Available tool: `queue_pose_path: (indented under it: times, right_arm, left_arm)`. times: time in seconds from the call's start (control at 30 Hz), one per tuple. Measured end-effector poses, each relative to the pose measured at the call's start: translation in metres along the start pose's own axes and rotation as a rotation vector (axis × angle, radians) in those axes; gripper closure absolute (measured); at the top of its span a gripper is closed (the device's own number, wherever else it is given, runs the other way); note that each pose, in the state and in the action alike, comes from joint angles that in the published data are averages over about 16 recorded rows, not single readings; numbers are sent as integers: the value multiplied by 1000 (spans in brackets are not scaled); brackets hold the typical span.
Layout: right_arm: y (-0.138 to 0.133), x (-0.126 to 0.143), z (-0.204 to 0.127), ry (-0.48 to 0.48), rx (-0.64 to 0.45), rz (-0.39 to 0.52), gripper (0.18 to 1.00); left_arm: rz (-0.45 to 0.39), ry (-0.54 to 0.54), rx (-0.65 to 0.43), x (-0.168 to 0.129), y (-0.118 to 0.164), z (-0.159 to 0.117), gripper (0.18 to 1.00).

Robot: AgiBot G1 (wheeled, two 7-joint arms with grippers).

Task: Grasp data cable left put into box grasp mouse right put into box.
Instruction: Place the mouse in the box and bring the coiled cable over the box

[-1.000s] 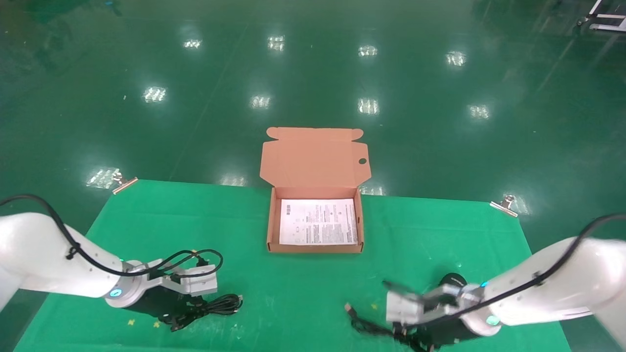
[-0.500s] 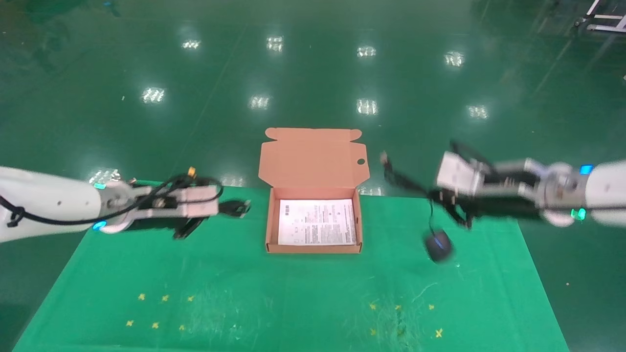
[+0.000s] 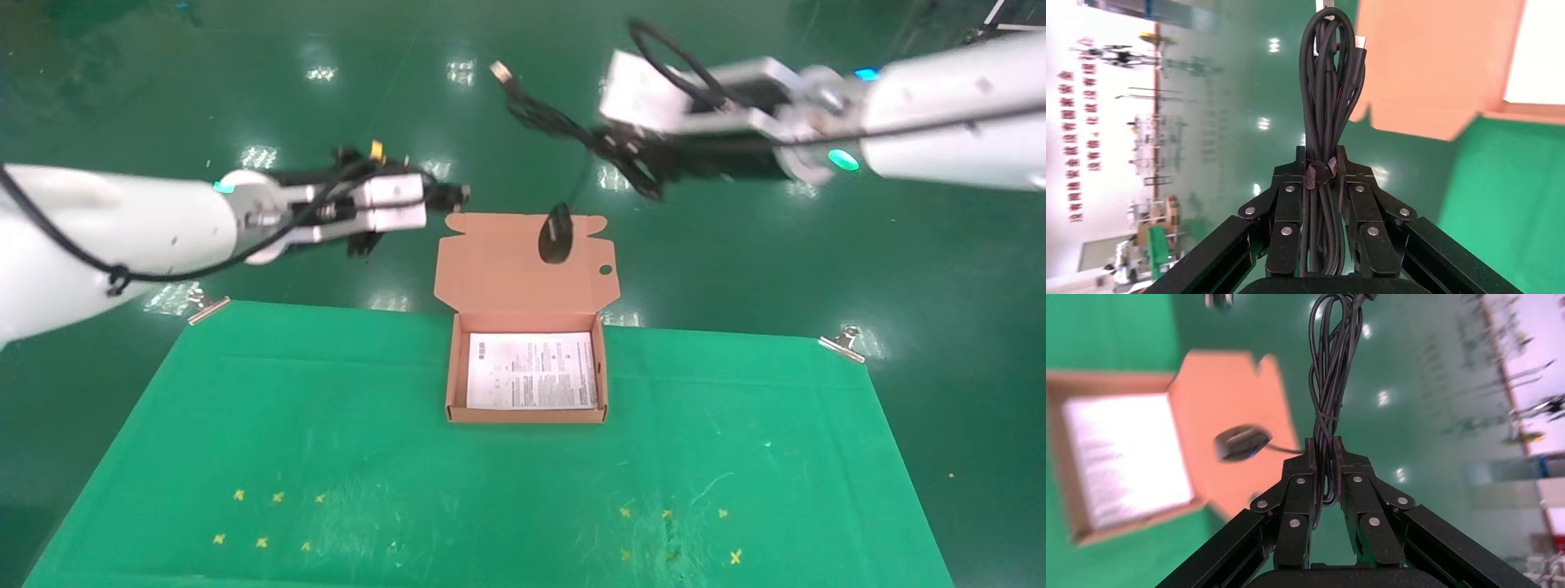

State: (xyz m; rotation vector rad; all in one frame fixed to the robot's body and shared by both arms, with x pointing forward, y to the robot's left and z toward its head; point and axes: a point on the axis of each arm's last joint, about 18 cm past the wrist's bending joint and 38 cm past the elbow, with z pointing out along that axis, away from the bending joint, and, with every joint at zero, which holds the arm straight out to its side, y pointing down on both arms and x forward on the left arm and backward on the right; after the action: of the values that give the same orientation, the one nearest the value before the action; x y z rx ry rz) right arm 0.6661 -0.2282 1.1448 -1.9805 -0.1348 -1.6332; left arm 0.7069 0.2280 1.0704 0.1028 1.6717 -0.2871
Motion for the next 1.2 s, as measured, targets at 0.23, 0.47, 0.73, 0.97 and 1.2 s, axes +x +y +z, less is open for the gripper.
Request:
queue_pose_path:
  times: [0.23, 0.47, 0.73, 0.97, 1.2]
  right_arm:
    - [-30, 19, 18, 11, 63, -33, 953]
    - [-45, 18, 31, -9, 94, -53, 953]
    - [-49, 4, 48, -47, 99, -58, 953]
    - [-43, -17, 68, -93, 83, -48, 953]
    - [-35, -41, 86, -144, 67, -30, 953]
  left_arm:
    - [12, -74, 0, -24, -13, 2, 918]
    - [9, -83, -22, -27, -6, 1, 918]
    - [-14, -45, -95, -14, 20, -2, 919]
    - [-38, -10, -181, -2, 44, -7, 919]
    - [-46, 3, -231, 5, 55, -11, 919]
